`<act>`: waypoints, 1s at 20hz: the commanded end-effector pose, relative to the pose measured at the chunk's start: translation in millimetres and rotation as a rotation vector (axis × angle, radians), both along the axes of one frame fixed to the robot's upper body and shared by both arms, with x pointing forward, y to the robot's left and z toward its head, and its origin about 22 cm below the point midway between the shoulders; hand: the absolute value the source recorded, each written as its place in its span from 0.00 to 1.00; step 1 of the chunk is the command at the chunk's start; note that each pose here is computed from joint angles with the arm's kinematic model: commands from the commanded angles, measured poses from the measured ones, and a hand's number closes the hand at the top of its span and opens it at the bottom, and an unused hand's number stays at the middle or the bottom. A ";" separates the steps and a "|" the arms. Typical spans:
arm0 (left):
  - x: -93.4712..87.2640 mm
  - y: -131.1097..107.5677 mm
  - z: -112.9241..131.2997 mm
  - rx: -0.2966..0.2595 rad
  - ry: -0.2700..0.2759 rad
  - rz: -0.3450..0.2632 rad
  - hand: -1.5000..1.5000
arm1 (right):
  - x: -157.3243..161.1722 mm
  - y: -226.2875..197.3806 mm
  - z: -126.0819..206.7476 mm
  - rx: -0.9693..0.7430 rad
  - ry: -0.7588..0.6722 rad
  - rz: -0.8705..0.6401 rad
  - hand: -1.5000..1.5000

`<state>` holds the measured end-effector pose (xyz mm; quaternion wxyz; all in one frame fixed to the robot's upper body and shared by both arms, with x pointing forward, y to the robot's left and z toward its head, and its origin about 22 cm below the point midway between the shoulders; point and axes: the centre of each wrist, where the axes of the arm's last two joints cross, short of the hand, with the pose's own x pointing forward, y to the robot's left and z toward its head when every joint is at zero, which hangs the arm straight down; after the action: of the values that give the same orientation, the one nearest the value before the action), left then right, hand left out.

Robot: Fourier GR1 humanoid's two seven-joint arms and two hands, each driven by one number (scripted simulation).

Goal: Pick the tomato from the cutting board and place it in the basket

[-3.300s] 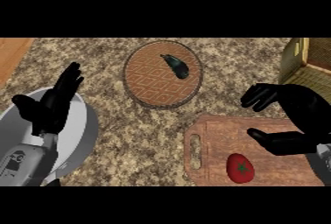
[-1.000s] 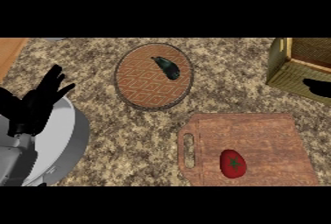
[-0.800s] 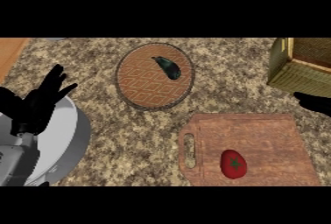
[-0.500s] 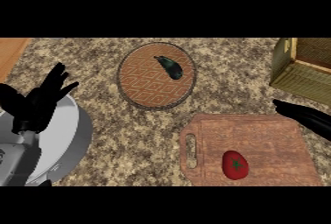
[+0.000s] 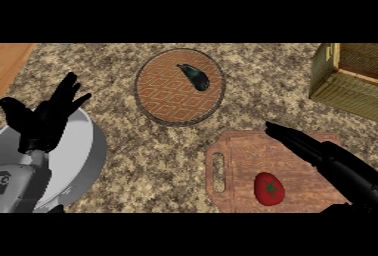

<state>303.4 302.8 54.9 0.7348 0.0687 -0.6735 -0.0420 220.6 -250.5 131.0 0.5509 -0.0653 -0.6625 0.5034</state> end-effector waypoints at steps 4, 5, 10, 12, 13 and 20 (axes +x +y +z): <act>-15.2 12.1 -11.4 0.008 0.088 0.038 0.50 | 7.2 6.7 -45.3 -0.118 0.067 0.032 0.00; -13.8 27.4 -21.4 0.015 0.092 0.045 0.50 | 17.4 -2.5 -47.5 -0.125 0.060 0.019 0.00; -11.4 9.9 -19.9 0.006 0.093 0.035 0.50 | 15.4 8.5 -55.0 -0.160 0.054 0.033 0.00; -11.9 29.8 -10.3 0.029 0.097 0.054 0.50 | 5.0 -3.1 -62.2 -0.145 0.049 0.029 0.00; 1.8 5.5 -15.6 0.011 0.083 0.055 0.50 | 21.0 19.5 -52.9 -0.130 0.041 0.049 0.00; -6.2 13.1 -12.8 0.009 0.097 0.041 0.50 | 3.7 -3.2 -47.6 -0.069 0.080 0.090 0.00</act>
<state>299.5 309.1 56.4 0.7347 0.0695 -0.6736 -0.0396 231.2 -256.4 71.7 0.5535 -0.0563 -0.6178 0.5557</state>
